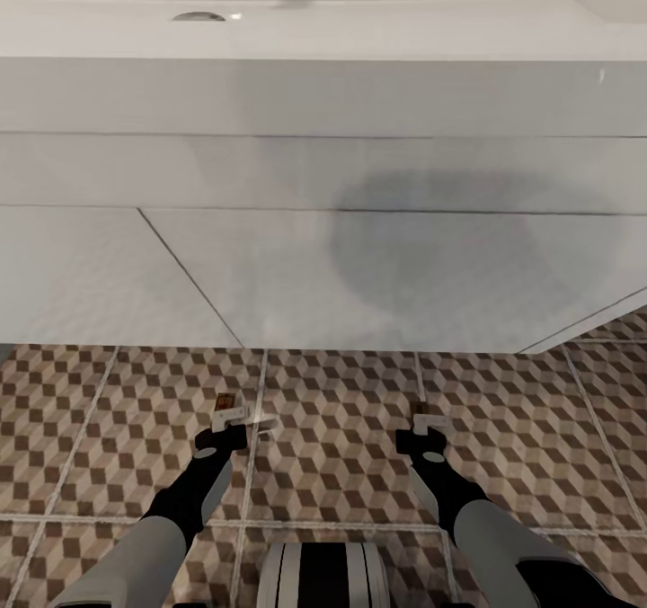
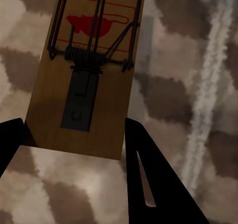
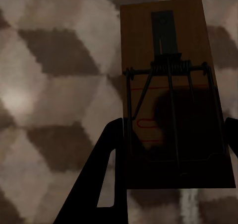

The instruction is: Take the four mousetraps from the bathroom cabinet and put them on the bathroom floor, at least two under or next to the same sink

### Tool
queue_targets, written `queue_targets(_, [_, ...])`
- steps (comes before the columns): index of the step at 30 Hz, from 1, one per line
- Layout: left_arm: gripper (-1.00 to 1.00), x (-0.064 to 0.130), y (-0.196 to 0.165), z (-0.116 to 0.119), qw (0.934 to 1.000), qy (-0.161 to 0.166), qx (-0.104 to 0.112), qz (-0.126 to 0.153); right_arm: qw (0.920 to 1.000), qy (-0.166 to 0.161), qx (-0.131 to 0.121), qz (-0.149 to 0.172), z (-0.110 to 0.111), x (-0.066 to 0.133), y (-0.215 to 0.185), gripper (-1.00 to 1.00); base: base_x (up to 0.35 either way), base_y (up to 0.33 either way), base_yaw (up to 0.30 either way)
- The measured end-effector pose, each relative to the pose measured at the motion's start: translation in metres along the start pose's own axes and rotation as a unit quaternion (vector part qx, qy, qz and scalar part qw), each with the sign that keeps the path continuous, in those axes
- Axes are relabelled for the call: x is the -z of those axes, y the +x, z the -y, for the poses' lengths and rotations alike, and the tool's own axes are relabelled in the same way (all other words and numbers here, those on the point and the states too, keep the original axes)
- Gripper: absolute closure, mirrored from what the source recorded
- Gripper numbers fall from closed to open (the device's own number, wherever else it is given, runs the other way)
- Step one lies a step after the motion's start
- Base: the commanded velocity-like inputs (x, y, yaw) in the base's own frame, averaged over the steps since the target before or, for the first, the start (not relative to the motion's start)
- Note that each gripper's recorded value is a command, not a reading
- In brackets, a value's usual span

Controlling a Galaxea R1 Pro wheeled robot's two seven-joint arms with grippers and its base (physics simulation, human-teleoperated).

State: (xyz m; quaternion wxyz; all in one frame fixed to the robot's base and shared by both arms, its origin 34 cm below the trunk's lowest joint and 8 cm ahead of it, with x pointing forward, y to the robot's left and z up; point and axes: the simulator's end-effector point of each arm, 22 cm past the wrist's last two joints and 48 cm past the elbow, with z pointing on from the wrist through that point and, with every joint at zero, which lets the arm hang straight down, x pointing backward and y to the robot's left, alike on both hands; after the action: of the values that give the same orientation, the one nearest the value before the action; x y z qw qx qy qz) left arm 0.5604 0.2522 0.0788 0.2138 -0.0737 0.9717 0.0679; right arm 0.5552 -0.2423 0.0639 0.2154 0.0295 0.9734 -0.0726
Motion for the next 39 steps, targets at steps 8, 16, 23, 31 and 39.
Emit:
queue_targets(8, [1.0, -0.005, 0.01, 0.0, 1.0, -0.001, -0.002, -0.008, 1.0, 0.0, 0.0, -0.004, 0.0, -0.004, 0.008, 1.0, 0.0, 0.0, 0.0])
queue_targets(16, [1.0, -0.007, 0.014, 0.0, 0.9999, -0.001, -0.003, -0.012, 1.0, 0.0, 0.0, -0.006, -0.001, -0.006, 0.012, 1.0, 0.0, 0.0, 0.0])
queue_targets(23, [1.0, -0.007, 0.014, 0.0, 0.9999, -0.002, -0.003, -0.011, 1.0, 0.0, 0.0, -0.006, 0.0, -0.006, 0.012, 1.0, 0.0, 0.0, 0.0])
queue_targets(31, [1.0, -0.007, 0.013, -0.003, 0.9999, -0.005, -0.003, -0.009, 1.0, 0.001, 0.0, -0.004, 0.001, -0.007, 0.01, 1.0, 0.0, 0.0, 0.0])
queue_targets(39, [1.0, -0.007, 0.002, -0.003, 0.9997, -0.005, 0.003, 0.022, 1.0, 0.001, -0.003, 0.007, 0.0, -0.007, 0.005, 1.0, 0.0, 0.0, 0.0])
